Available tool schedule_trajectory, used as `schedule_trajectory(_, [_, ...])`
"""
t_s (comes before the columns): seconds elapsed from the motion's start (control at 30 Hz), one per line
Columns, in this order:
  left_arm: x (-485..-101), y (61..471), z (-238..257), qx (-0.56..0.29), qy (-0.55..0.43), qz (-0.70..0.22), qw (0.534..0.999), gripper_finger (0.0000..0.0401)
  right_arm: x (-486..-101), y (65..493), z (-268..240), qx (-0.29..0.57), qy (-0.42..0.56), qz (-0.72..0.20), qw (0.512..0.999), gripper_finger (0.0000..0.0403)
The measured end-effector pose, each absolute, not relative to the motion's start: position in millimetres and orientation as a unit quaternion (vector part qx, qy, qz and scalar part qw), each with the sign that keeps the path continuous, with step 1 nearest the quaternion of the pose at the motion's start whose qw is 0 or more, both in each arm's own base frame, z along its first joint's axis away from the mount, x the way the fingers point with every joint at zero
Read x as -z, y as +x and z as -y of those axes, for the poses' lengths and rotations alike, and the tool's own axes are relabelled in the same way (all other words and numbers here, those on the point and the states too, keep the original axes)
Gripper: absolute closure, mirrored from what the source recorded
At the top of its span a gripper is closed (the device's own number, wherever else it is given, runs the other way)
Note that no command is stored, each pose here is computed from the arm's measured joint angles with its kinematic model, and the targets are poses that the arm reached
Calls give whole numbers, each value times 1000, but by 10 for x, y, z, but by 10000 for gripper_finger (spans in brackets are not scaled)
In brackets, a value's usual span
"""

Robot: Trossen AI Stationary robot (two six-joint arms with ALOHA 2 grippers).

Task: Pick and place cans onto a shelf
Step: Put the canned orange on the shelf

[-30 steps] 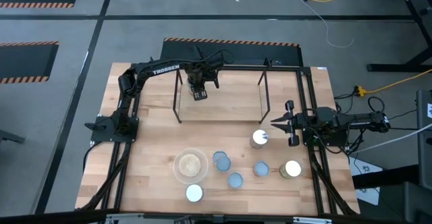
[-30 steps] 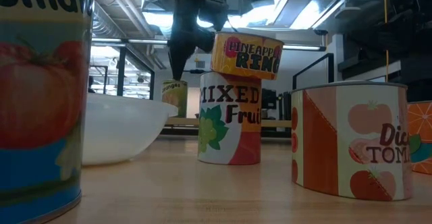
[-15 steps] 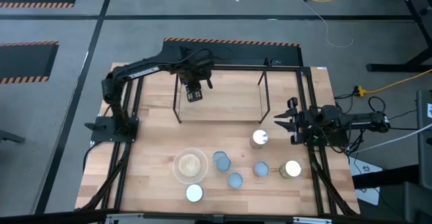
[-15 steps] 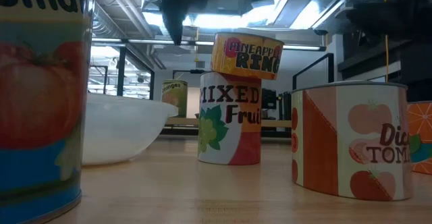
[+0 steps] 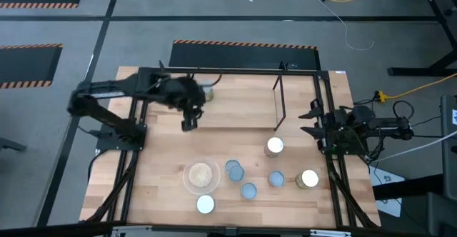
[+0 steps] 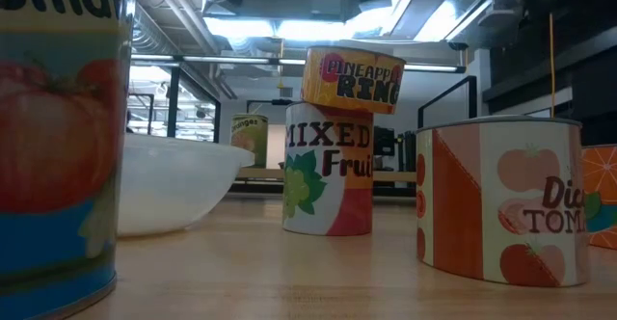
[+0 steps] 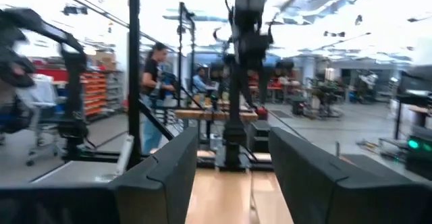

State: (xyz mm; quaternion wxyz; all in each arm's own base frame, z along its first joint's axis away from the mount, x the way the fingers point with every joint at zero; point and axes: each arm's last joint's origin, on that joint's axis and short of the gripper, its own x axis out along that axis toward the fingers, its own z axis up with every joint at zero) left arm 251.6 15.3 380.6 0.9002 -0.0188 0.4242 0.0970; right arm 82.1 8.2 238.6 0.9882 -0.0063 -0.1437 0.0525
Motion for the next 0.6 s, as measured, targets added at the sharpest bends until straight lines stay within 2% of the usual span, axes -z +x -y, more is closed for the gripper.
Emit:
schedule_trajectory(0.2, [-3313, 2315, 48, -78, -35, -362, 928, 296, -2653, 903, -109, -77, -8, 115, 990, 216])
schedule_trajectory(0.4, [-2852, 2222, 197, -48, -46, -313, 947, 296, -2930, 1114, -184, -102, -8, -8, 995, 216])
schedule_trajectory(0.6, [-2544, 2199, 311, -28, -61, -294, 953, 296, -3173, 1336, -323, -133, 37, -142, 980, 217])
